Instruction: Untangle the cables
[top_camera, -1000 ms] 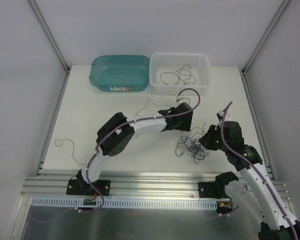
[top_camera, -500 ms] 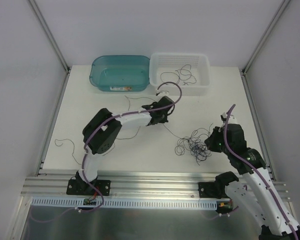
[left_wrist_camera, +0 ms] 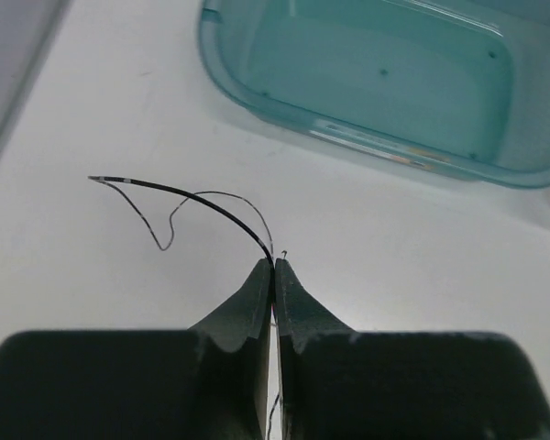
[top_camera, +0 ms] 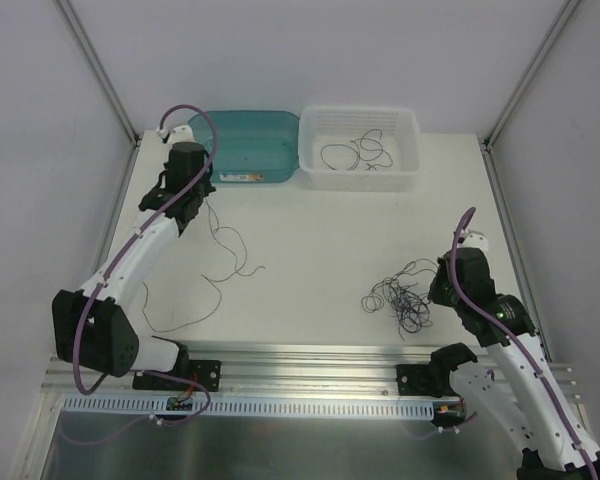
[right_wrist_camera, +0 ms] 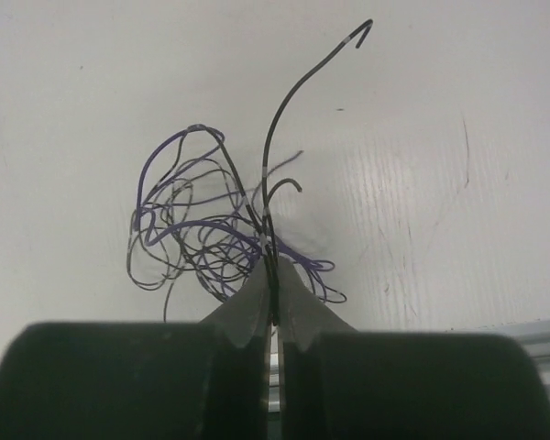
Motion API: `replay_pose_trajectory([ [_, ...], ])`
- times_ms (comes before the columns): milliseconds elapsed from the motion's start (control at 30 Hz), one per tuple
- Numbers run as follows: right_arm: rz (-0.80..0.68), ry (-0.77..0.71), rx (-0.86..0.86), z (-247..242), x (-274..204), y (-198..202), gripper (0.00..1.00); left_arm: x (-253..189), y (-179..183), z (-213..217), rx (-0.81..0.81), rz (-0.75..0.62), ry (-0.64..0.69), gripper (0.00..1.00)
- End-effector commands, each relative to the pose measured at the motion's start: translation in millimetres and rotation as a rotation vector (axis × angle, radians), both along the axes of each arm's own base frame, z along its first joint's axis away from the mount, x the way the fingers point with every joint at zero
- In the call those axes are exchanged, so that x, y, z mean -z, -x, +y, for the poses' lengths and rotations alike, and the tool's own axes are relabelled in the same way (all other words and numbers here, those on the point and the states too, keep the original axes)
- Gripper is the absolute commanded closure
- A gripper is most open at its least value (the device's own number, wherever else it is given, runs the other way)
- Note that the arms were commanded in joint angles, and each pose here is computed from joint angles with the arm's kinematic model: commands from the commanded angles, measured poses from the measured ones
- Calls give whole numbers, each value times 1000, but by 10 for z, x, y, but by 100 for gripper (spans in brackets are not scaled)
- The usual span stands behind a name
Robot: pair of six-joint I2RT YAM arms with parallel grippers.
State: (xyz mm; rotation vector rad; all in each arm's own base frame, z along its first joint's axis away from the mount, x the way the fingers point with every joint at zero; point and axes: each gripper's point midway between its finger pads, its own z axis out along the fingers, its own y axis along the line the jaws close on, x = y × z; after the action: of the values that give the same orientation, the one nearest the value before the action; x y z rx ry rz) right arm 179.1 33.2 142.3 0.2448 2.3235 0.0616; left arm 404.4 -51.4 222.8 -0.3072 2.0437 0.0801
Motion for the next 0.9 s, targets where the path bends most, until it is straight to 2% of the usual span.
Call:
replay_pose_trajectory([
  [0, -24, 42, 46, -108, -194, -61, 99, -50, 263, 354, -17, 36, -50, 100],
  [200, 40, -79, -107, 312, -109, -190, 98, 131, 502, 186, 82, 89, 32, 100],
  [367, 94, -140, -187, 566, 27, -265, 93, 595, 739, 159, 45, 195, 102, 100],
  [500, 131, -152, -221, 700, 148, -348, 83, 966, 1017, 196, -42, 279, 164, 100],
  [567, 142, -157, -243, 784, 192, -389, 75, 1068, 1104, 219, -96, 289, 200, 98],
  [667, 161, -173, -301, 946, 218, -383, 68, 1205, 1268, 257, -140, 301, 224, 94],
  [800, 162, -160, -348, 1072, 214, -384, 58, 1272, 1462, 295, -170, 304, 245, 78],
  [833, 162, -158, -367, 1118, 211, -366, 55, 1274, 1510, 302, -180, 306, 251, 66],
  [867, 158, -157, -374, 1145, 211, -372, 49, 1232, 1537, 308, -180, 286, 258, 60],
])
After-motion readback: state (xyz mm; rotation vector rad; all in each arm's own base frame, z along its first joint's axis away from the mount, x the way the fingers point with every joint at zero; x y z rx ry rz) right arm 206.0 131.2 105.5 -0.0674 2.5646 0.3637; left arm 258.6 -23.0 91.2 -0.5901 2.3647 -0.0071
